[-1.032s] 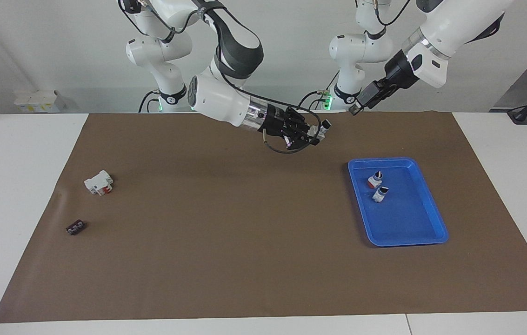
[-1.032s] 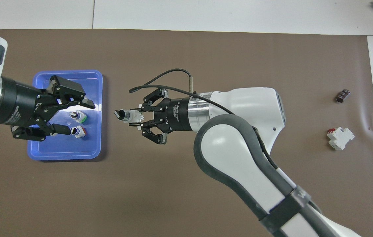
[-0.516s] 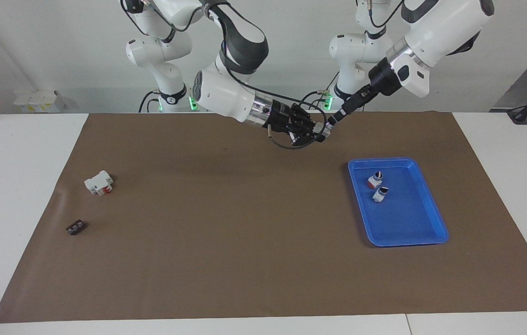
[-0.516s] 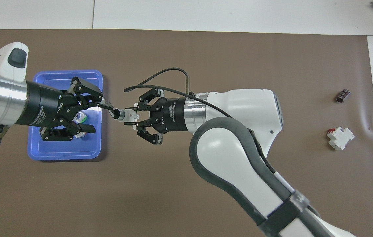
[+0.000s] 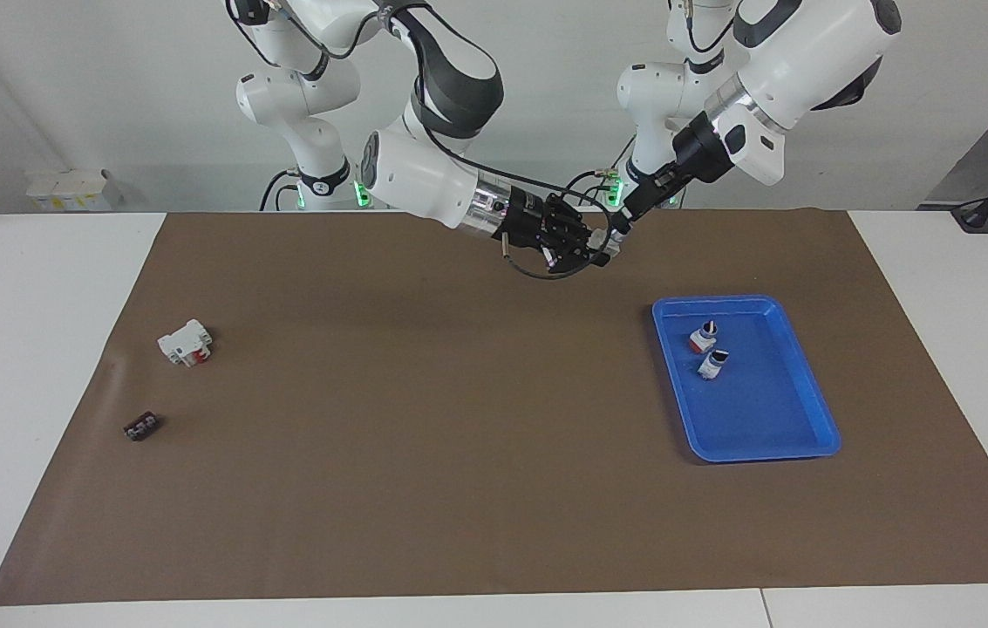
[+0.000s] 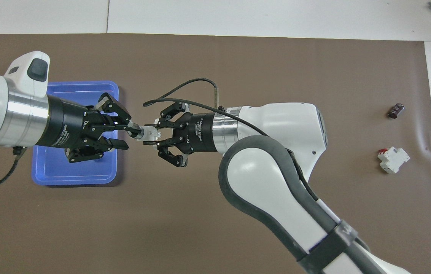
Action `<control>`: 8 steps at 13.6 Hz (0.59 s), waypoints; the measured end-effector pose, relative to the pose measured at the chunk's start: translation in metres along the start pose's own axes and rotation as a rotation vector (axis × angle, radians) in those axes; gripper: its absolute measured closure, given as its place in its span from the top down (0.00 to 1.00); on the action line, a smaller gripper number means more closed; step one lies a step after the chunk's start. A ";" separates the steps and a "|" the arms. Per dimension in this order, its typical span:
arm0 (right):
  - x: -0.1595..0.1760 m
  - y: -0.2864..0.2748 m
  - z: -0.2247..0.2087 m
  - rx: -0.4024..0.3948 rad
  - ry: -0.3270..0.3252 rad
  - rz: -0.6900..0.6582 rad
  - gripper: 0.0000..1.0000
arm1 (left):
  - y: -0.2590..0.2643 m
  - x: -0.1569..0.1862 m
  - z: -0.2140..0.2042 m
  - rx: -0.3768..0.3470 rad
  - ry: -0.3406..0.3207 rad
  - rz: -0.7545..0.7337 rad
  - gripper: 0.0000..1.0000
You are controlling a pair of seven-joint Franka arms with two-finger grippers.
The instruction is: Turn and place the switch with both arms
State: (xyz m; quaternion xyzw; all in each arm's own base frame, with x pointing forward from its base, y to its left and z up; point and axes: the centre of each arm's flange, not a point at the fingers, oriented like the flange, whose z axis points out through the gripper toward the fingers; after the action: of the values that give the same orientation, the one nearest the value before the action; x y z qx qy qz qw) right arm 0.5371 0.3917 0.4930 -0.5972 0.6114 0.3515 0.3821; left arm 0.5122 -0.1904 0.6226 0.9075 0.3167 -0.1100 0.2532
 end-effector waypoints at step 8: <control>0.000 -0.001 -0.001 0.009 0.001 0.000 0.33 | 0.002 0.000 -0.002 -0.015 0.015 0.118 0.10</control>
State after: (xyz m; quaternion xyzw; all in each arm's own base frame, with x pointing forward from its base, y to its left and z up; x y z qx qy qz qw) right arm 0.5384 0.3911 0.4935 -0.5954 0.6133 0.3484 0.3847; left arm 0.5137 -0.1912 0.6251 0.9235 0.2654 -0.0858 0.2635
